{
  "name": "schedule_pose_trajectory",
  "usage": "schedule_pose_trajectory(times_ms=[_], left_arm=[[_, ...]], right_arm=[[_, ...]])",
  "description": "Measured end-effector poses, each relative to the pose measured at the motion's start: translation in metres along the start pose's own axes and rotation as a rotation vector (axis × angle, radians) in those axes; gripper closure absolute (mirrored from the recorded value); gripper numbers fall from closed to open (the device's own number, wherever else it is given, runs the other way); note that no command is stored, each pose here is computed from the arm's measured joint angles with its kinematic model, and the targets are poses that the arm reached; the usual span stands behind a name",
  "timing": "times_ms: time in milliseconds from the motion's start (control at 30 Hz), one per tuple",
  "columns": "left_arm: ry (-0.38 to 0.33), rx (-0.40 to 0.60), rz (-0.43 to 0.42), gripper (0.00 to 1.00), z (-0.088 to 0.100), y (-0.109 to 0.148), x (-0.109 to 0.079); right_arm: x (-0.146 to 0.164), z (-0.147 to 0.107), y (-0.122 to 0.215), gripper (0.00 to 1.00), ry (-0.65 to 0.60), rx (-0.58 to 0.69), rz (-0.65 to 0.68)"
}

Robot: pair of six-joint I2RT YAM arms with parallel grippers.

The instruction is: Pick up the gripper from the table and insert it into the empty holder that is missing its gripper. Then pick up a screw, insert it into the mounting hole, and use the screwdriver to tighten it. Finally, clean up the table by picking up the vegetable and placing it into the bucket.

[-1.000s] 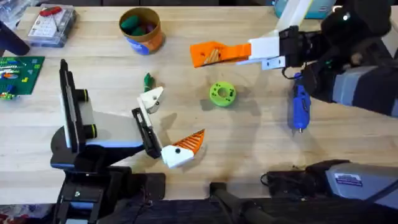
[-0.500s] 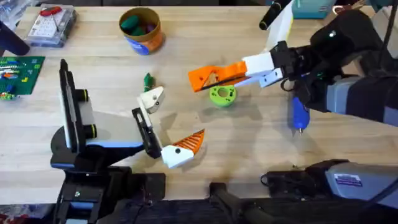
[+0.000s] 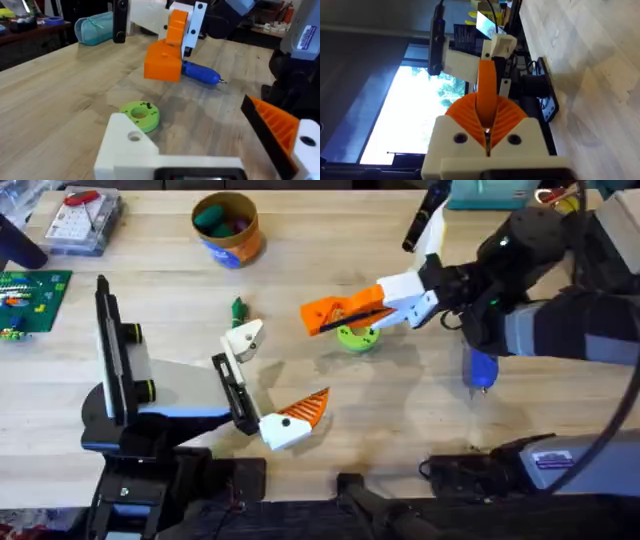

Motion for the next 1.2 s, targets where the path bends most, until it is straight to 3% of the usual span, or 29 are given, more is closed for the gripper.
schedule_pose_trajectory(times_ms=[267, 800, 1200], left_arm=[[0.000, 0.000, 0.000, 0.009, 0.000, 0.000, 0.000], [0.000, 0.000, 0.000, 0.009, 0.000, 0.000, 0.000], [0.000, 0.000, 0.000, 0.009, 0.000, 0.000, 0.000]], right_arm=[[-0.019, -0.002, -0.011, 0.996, -0.023, 0.037, 0.008], [-0.012, -0.003, -0.048, 0.996, 0.039, 0.072, 0.027], [-0.012, -0.002, -0.051, 0.996, 0.038, 0.054, 0.024]])
Point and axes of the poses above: each hand's point on the last joint's axis, 136 mm out from that joint toward the fingers, its own y axis back along the fingers, its own x axis along the line the jaws close on, z = x × y, the point moved 9 cm from there along y, back along the fingers, and after that the axes turned 7 degrees about y, right-handed, at the moved point
